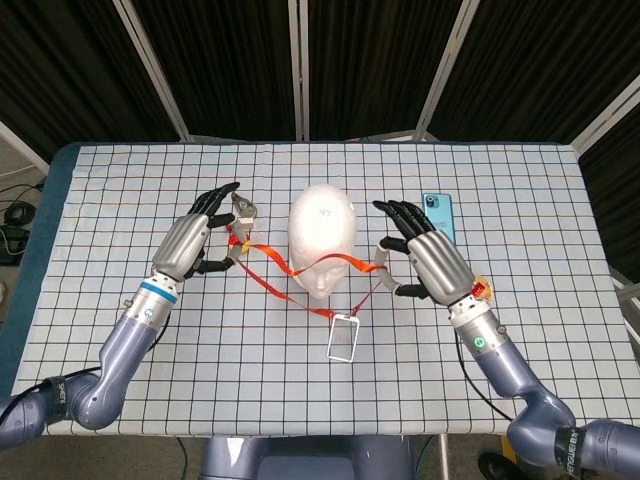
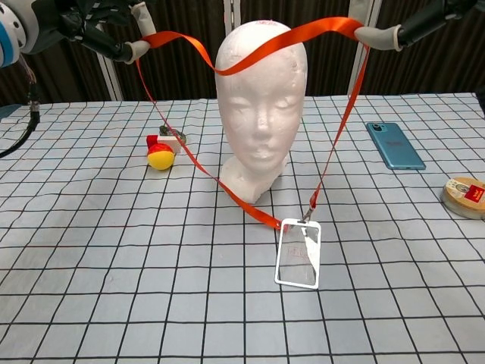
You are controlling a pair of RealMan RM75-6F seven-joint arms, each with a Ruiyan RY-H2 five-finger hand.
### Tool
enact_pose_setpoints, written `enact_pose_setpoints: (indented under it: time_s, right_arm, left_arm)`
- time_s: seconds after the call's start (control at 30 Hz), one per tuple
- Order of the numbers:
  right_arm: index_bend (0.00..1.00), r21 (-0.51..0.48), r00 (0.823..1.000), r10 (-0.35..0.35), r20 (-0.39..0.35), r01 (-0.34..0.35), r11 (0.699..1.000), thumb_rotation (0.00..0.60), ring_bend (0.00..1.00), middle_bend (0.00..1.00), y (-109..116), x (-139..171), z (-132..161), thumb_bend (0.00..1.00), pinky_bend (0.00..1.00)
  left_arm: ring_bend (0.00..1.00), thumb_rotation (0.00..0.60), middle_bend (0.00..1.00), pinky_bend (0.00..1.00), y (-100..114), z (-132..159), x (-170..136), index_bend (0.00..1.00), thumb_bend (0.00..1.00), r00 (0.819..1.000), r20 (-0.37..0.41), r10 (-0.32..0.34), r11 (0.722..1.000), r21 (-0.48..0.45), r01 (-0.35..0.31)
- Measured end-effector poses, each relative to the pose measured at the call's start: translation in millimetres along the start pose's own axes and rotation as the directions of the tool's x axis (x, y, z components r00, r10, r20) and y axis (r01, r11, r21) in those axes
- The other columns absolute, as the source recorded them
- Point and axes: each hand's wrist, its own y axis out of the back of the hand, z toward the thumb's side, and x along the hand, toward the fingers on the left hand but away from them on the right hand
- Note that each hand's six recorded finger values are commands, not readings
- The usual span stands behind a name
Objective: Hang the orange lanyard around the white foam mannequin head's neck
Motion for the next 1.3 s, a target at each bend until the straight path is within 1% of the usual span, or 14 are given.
enact_pose_setpoints:
  time_s: [0.13, 0.33, 0.47, 0.7, 0.87, 1.13, 1.17, 1.23, 1.27, 1.3]
  right_arm:
    - [0.75, -0.032, 0.999, -0.017, 0.030, 0.018, 0.999, 0.600, 0.00, 0.06, 9.9, -7.7, -3.4, 0.46, 0.00]
    - [0.75, -0.095, 0.997, -0.028, 0.068, 0.035, 0.995, 0.600, 0.00, 0.06, 20.2, -17.9, -7.6, 0.46, 0.00]
    - [0.75, -0.120, 0.995, -0.025, 0.092, 0.036, 0.992, 0.600, 0.00, 0.06, 23.3, -26.6, -11.0, 0.46, 0.00]
    - [0.75, -0.083, 0.993, -0.028, 0.119, 0.038, 0.996, 0.600, 0.00, 0.06, 25.4, -46.3, -14.1, 0.46, 0.00]
    - [0.75, -0.011, 0.989, -0.023, 0.145, 0.024, 1.000, 0.600, 0.00, 0.06, 23.9, -63.1, -17.8, 0.46, 0.00]
    - [0.75, 0.048, 0.974, -0.038, 0.224, 0.028, 0.998, 0.600, 0.00, 0.07, 27.3, -90.2, -38.0, 0.46, 0.00]
    - [0.75, 0.055, 0.971, -0.040, 0.237, 0.028, 0.998, 0.600, 0.00, 0.07, 27.5, -94.1, -41.9, 0.46, 0.00]
    - [0.72, 0.065, 0.966, -0.043, 0.253, 0.027, 0.998, 0.600, 0.00, 0.06, 27.2, -99.7, -47.1, 0.45, 0.00]
    - [0.63, 0.072, 0.964, -0.044, 0.261, 0.026, 0.997, 0.600, 0.00, 0.05, 26.7, -103.4, -50.0, 0.42, 0.00]
    - [0.47, 0.076, 0.963, -0.045, 0.267, 0.026, 0.997, 0.600, 0.00, 0.03, 26.1, -106.0, -52.0, 0.34, 0.00]
  left_arm:
    - [0.00, 0.600, 0.00, 0.00, 8.3, -0.2, 12.4, 0.69, 0.50, 1.000, -0.015, 0.018, 1.000, 0.018, -0.018]
    - [0.00, 0.600, 0.00, 0.00, 18.5, -3.4, 24.6, 0.69, 0.50, 0.998, -0.041, 0.049, 0.999, -0.021, -0.050]
    - [0.00, 0.600, 0.00, 0.00, 21.1, -4.4, 31.3, 0.68, 0.50, 0.997, -0.055, 0.054, 0.998, -0.029, -0.056]
    - [0.00, 0.600, 0.00, 0.00, 22.8, -7.0, 45.6, 0.68, 0.50, 0.993, -0.100, 0.058, 0.996, -0.058, -0.064]
    - [0.00, 0.600, 0.00, 0.00, 20.8, -6.5, 58.8, 0.67, 0.50, 0.991, -0.124, 0.047, 0.997, -0.058, -0.055]
    - [0.00, 0.600, 0.00, 0.00, 22.9, -13.6, 79.6, 0.64, 0.50, 0.985, -0.163, 0.056, 0.997, -0.050, -0.065]
    - [0.00, 0.600, 0.00, 0.00, 23.1, -14.9, 82.0, 0.60, 0.50, 0.984, -0.167, 0.057, 0.997, -0.047, -0.066]
    - [0.00, 0.600, 0.00, 0.00, 22.5, -18.7, 87.2, 0.38, 0.47, 0.982, -0.180, 0.056, 0.997, -0.044, -0.065]
    - [0.00, 0.600, 0.00, 0.00, 21.7, -20.6, 89.4, 0.20, 0.38, 0.981, -0.187, 0.052, 0.997, -0.045, -0.062]
    - [0.00, 0.600, 0.00, 0.00, 20.2, -23.0, 92.1, 0.10, 0.30, 0.980, -0.196, 0.046, 0.997, -0.045, -0.056]
